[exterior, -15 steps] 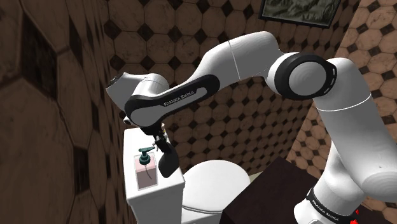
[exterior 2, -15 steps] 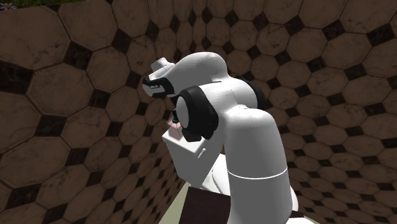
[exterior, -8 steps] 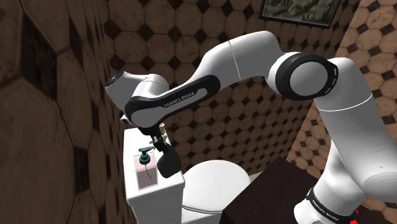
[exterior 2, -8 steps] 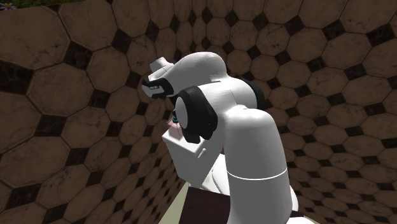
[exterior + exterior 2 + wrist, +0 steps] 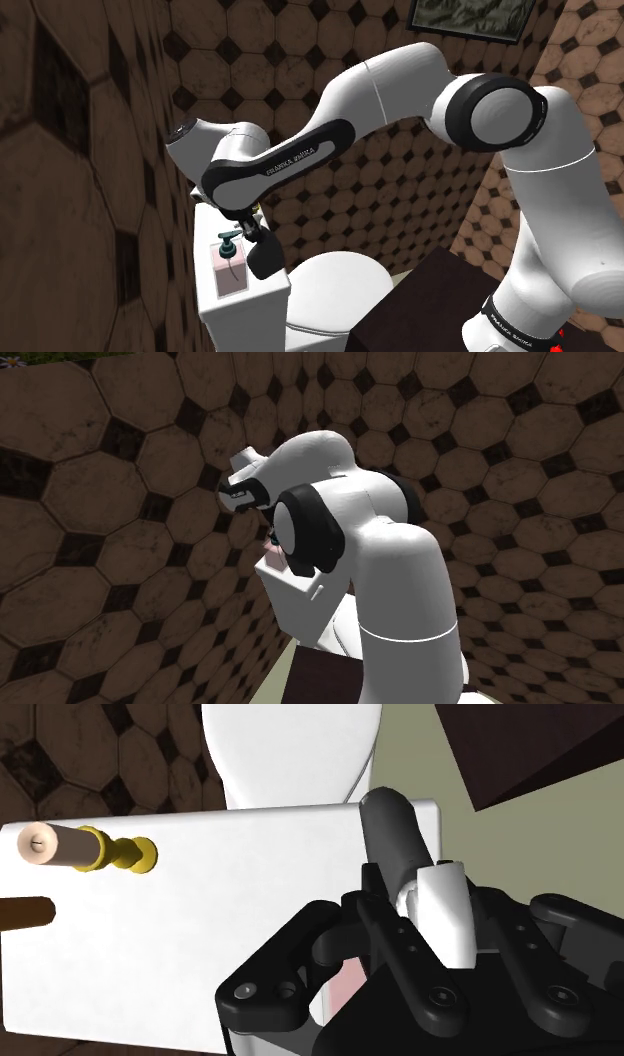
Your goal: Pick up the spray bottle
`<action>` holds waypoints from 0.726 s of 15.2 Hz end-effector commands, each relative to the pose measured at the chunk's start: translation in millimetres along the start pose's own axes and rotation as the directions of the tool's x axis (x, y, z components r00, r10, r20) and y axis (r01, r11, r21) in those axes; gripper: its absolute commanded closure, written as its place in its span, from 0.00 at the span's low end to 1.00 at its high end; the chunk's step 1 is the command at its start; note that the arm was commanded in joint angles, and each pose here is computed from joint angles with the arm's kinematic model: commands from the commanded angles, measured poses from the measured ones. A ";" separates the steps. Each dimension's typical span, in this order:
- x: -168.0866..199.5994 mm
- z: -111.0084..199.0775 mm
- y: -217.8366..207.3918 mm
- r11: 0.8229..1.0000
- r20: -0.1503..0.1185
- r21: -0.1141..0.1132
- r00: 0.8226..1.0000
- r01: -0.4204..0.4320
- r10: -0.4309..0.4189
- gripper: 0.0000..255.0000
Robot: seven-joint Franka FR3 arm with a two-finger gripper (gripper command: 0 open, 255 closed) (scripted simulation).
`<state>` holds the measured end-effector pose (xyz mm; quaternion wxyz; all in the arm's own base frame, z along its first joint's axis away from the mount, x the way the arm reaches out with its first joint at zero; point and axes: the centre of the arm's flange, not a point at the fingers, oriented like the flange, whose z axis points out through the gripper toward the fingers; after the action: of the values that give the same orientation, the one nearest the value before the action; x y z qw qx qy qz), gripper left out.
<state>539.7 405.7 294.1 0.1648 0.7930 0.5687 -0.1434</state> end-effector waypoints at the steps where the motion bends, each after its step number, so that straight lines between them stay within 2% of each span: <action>1: 19.5 70.3 16.8 0.995 0.106 0.089 0.993 0.039 -0.048 1.00; 11: -2.4 22.5 22.0 0.995 0.106 0.089 0.993 0.039 -0.048 1.00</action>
<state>561.5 394.8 290.1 0.1569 0.7811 0.5716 -0.1961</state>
